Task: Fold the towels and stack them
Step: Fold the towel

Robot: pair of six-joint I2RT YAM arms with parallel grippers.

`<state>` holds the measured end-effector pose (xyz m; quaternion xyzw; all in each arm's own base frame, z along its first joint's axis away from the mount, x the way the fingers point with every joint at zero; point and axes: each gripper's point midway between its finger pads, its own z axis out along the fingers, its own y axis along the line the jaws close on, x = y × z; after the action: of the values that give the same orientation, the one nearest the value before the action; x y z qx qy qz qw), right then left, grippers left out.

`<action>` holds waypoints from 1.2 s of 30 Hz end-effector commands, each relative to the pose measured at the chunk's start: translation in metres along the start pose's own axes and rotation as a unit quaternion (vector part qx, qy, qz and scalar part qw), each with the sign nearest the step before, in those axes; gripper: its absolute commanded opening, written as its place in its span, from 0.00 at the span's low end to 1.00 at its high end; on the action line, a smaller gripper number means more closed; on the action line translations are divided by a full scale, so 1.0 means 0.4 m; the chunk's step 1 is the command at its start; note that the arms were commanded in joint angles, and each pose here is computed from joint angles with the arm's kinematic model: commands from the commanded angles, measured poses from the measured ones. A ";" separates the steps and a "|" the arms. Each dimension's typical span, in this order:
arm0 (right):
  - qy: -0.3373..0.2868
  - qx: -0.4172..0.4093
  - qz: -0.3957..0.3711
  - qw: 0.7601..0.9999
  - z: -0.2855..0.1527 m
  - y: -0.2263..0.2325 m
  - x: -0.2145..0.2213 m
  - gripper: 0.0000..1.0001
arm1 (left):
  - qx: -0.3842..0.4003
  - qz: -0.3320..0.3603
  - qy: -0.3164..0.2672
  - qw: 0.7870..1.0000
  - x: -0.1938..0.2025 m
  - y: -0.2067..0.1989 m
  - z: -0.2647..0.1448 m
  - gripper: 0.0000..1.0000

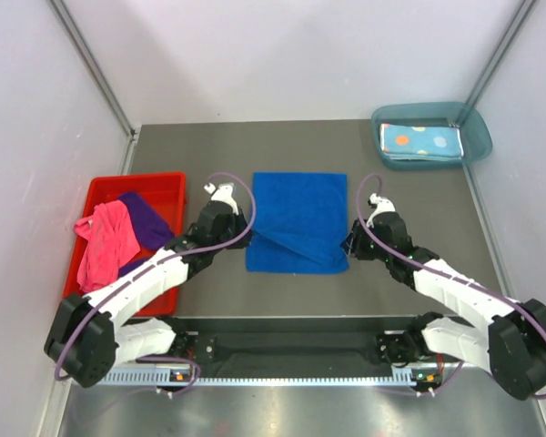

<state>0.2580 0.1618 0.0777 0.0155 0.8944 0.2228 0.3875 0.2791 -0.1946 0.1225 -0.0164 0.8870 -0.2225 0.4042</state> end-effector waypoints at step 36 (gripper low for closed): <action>0.055 0.019 0.020 0.998 0.056 0.030 0.124 0.33 | -0.004 -0.005 0.046 0.999 0.085 0.020 0.024 0.13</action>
<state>0.2305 0.1805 0.0277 0.0290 0.9284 0.1983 0.3127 0.2615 -0.1940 0.0871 -0.0135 0.9117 -0.2128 0.3512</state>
